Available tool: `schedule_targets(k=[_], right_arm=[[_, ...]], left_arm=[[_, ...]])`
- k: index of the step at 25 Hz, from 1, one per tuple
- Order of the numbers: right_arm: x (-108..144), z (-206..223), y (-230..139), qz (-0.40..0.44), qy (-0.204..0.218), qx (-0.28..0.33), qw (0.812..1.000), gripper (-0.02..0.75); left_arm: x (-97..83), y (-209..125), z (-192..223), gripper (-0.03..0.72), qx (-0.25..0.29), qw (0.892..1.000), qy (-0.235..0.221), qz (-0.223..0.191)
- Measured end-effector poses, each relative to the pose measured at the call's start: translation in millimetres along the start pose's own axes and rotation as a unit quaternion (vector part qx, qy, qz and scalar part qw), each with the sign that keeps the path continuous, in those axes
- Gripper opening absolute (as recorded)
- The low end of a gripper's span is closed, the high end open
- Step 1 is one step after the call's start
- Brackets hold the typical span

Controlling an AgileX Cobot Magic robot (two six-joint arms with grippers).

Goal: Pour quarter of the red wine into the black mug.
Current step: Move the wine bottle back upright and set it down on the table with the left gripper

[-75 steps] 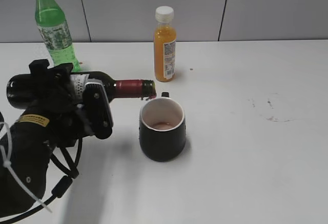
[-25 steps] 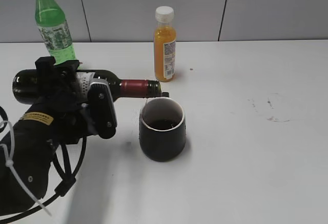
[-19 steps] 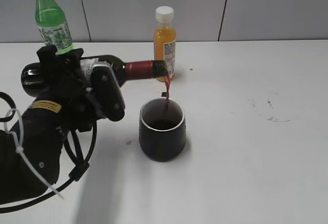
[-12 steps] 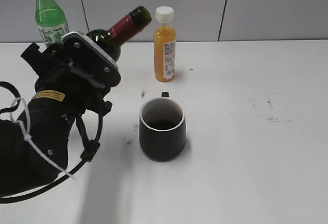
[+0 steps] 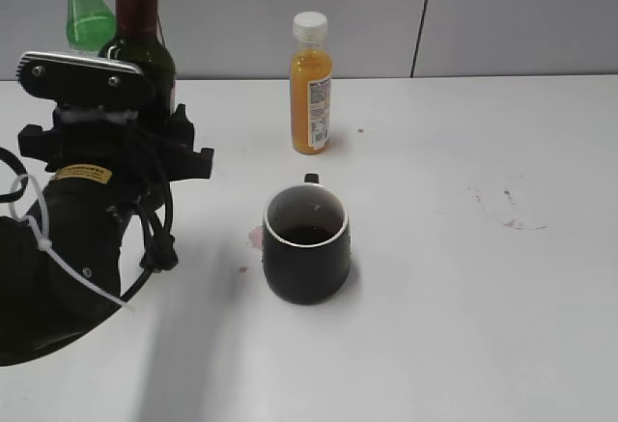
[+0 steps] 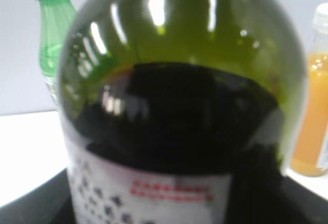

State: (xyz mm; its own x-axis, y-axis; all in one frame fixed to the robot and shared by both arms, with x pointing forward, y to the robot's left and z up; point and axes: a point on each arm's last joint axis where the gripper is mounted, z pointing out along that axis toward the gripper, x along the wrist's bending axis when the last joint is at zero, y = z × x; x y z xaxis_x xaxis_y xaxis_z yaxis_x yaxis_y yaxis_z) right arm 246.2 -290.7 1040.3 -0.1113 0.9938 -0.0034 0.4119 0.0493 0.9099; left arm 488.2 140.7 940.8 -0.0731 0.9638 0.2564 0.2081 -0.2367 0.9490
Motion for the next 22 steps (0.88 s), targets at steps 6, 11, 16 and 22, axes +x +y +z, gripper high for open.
schedule_targets(k=[6, 11, 16, 22], right_arm=[[0.0, 0.0, 0.0, 0.0, 0.0, 0.0, 1.0, 0.573], [0.0, 0.0, 0.0, 0.0, 0.0, 0.0, 1.0, 0.573], [0.0, 0.0, 0.0, 0.0, 0.0, 0.0, 1.0, 0.573], [0.0, 0.0, 0.0, 0.0, 0.0, 0.0, 1.0, 0.573]], left_arm=[[5.8, 0.1, 21.9, 0.541, 0.002, 0.993, -0.077, -0.094], [20.1, 0.5, 42.9, 0.541, -0.003, 0.982, -0.148, -0.12], [41.2, 1.3, 65.4, 0.541, -0.037, 0.97, -0.21, -0.12], [40.8, 3.0, 94.4, 0.541, -0.084, 0.961, -0.248, -0.093]])
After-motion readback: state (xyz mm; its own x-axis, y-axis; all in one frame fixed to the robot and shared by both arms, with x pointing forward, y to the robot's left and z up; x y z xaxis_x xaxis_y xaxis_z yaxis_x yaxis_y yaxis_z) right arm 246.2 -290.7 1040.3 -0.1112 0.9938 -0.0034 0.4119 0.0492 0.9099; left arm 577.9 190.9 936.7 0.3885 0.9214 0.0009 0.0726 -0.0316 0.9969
